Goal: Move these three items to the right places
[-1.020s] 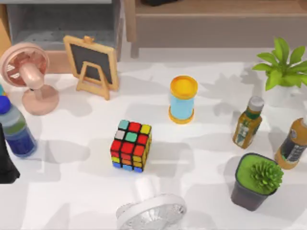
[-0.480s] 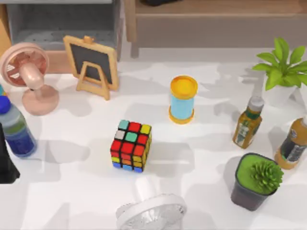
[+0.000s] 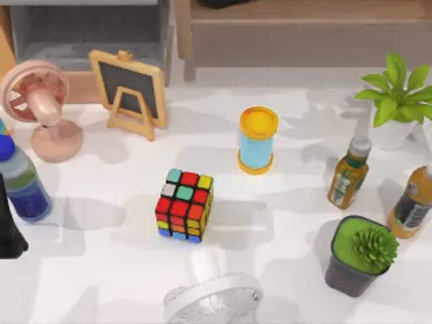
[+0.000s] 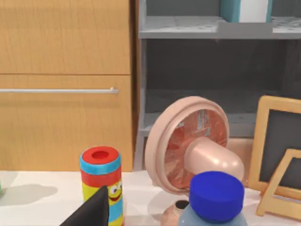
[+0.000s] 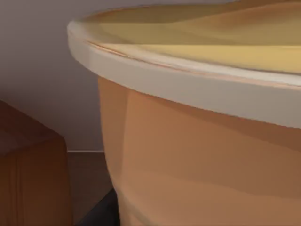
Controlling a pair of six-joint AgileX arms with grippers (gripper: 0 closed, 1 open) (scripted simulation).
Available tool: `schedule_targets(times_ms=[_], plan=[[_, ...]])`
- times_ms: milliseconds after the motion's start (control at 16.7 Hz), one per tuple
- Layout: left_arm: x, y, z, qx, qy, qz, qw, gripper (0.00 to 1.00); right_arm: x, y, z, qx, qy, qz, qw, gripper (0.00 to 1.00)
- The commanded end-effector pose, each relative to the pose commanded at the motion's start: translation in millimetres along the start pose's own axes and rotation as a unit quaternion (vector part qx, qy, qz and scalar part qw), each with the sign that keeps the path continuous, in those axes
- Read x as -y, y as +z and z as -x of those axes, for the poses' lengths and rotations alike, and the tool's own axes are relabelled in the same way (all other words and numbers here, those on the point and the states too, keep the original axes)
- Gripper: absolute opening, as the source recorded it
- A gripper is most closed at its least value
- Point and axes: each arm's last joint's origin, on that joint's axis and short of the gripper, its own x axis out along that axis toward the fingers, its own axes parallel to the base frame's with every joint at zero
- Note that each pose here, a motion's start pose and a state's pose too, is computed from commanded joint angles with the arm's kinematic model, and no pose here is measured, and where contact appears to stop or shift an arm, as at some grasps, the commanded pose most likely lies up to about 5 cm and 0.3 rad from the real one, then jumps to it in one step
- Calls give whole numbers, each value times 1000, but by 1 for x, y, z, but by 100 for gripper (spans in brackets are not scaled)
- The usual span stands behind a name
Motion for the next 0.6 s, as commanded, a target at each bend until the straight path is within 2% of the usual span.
schedule_targets(times_ms=[600], plan=[[0, 0, 0, 0, 0, 0, 1000, 100, 0, 0, 0, 0, 0, 0, 1000, 2]])
